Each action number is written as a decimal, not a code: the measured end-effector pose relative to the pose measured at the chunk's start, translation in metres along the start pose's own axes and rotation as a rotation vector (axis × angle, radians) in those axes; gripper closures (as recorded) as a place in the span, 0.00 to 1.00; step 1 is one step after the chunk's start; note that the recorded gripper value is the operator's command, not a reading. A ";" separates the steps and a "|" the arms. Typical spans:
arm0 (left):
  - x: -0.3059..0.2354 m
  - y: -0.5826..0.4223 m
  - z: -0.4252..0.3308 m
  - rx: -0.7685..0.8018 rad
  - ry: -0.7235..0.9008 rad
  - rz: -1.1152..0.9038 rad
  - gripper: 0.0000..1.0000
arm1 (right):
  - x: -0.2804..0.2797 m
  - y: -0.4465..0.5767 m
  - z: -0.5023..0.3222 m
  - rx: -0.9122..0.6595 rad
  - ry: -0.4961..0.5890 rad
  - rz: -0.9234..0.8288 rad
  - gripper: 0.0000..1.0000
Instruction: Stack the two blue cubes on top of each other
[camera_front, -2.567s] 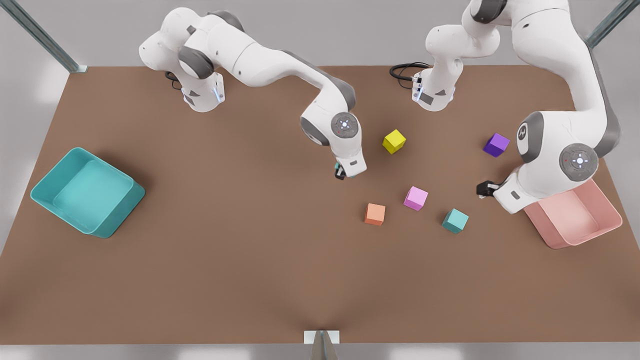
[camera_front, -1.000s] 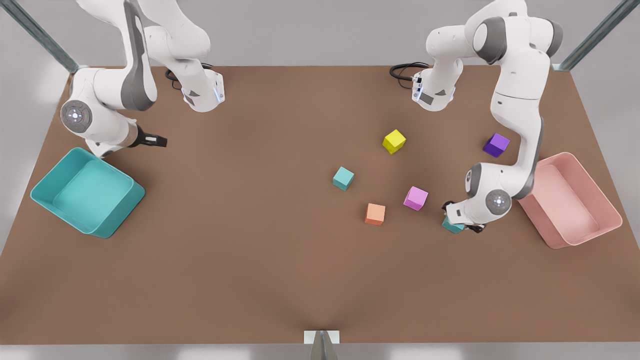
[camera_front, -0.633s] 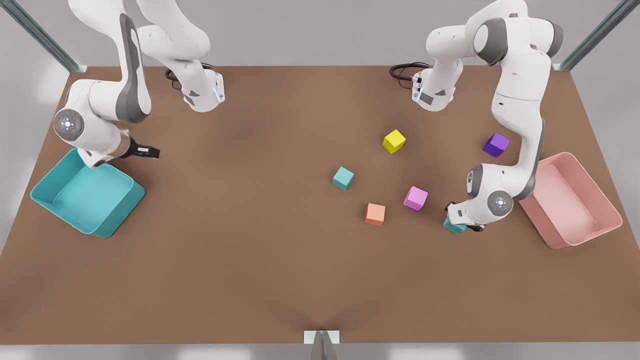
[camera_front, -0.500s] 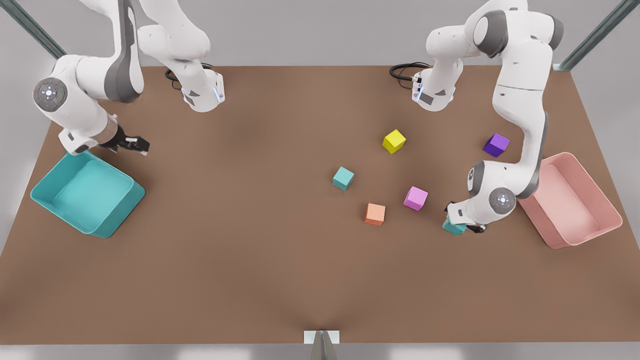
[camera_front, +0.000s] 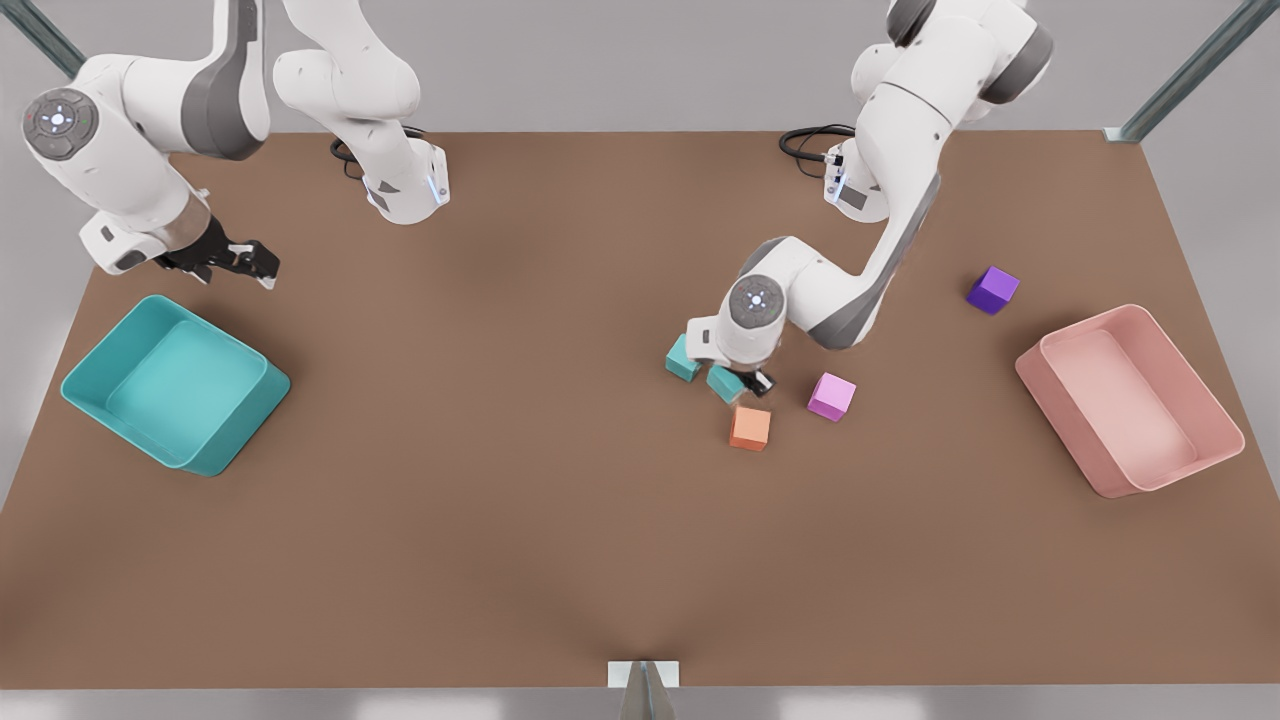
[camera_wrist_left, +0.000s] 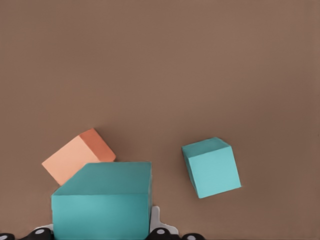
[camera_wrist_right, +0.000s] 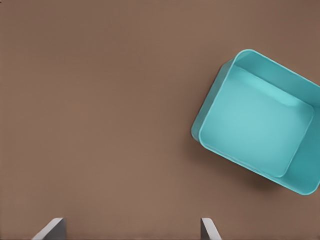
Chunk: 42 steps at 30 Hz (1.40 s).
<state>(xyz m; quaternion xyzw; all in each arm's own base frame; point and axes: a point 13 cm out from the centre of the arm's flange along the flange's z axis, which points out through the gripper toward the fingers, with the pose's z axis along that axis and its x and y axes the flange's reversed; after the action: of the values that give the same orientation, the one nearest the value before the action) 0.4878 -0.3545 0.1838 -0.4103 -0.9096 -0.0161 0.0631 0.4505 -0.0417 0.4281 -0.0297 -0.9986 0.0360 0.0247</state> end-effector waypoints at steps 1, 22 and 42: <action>0.010 -0.010 0.009 -0.005 0.013 -0.021 0.29 | 0.000 0.001 0.001 0.000 0.002 -0.003 0.00; -0.008 -0.111 0.058 0.012 -0.029 -0.375 0.29 | 0.002 0.001 0.004 0.000 0.023 -0.022 0.00; -0.010 -0.107 0.038 -0.006 -0.076 -0.539 0.00 | 0.003 0.001 0.004 0.000 0.023 -0.027 0.00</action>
<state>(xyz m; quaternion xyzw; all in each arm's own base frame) 0.4102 -0.4295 0.1475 -0.1539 -0.9877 -0.0198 0.0211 0.4478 -0.0407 0.4241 -0.0167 -0.9986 0.0351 0.0367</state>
